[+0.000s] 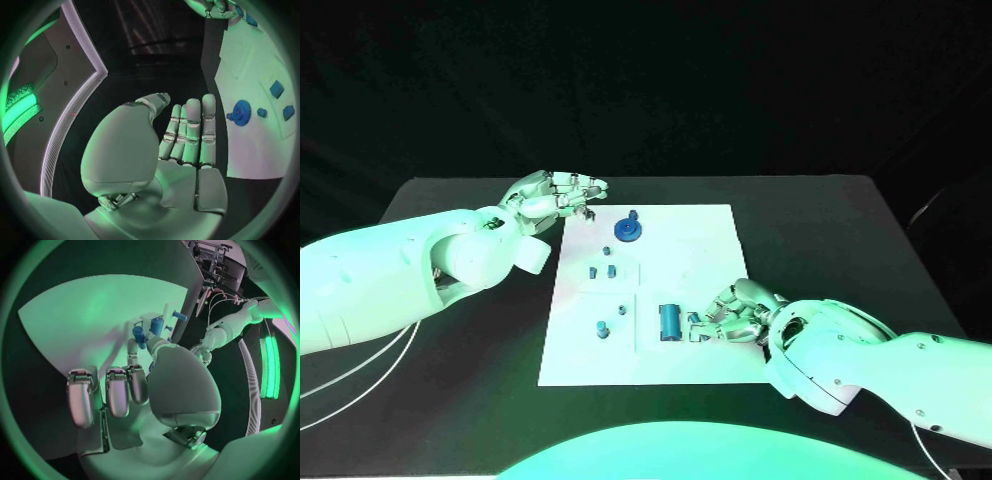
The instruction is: Assemble the parts on the task board
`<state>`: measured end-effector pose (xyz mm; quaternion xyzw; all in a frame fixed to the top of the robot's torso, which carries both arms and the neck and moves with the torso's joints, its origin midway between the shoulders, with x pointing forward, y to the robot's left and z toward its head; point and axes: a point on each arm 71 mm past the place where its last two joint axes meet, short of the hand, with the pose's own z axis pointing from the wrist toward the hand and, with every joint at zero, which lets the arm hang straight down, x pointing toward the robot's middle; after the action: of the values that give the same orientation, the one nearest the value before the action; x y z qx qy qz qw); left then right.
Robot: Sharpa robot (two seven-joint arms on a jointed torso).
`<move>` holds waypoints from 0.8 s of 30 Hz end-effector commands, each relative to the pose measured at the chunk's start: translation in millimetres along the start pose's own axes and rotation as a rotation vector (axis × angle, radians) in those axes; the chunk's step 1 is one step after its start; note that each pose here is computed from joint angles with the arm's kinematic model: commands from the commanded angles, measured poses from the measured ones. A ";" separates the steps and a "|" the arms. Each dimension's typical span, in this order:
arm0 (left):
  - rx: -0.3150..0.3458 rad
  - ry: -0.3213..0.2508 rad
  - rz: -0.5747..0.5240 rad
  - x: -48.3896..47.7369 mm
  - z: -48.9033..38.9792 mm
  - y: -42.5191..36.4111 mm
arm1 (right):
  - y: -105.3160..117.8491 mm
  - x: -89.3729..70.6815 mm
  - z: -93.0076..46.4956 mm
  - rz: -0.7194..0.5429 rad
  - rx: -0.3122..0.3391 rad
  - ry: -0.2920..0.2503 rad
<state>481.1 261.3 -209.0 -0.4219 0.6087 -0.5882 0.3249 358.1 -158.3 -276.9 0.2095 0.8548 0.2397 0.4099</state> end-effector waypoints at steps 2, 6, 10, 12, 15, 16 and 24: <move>0.004 0.019 -0.009 3.0 0.6 -0.7 | -1.7 2.7 4.2 0.020 0.026 0.013; 0.003 0.020 -0.008 2.9 0.4 -0.6 | -1.6 4.5 7.2 0.011 0.032 0.017; 0.001 0.022 -0.009 3.1 0.5 -0.5 | -1.3 6.3 9.0 0.001 0.036 0.025; 0.001 0.023 -0.009 3.2 0.5 -0.4 | -1.3 6.5 9.6 -0.005 0.036 0.024; 0.000 0.023 -0.009 2.9 0.4 -0.4 | -1.1 6.9 10.2 -0.014 0.033 0.022; -0.001 0.023 -0.009 2.9 0.3 -0.3 | -0.8 7.2 10.4 -0.015 0.032 0.023; -0.004 0.021 -0.008 2.3 0.4 0.0 | 2.7 10.8 10.0 -0.023 0.011 0.041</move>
<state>481.0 261.5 -209.4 -0.4224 0.6109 -0.5867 0.3228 362.9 -151.6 -286.5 0.2144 0.8611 0.2288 0.4002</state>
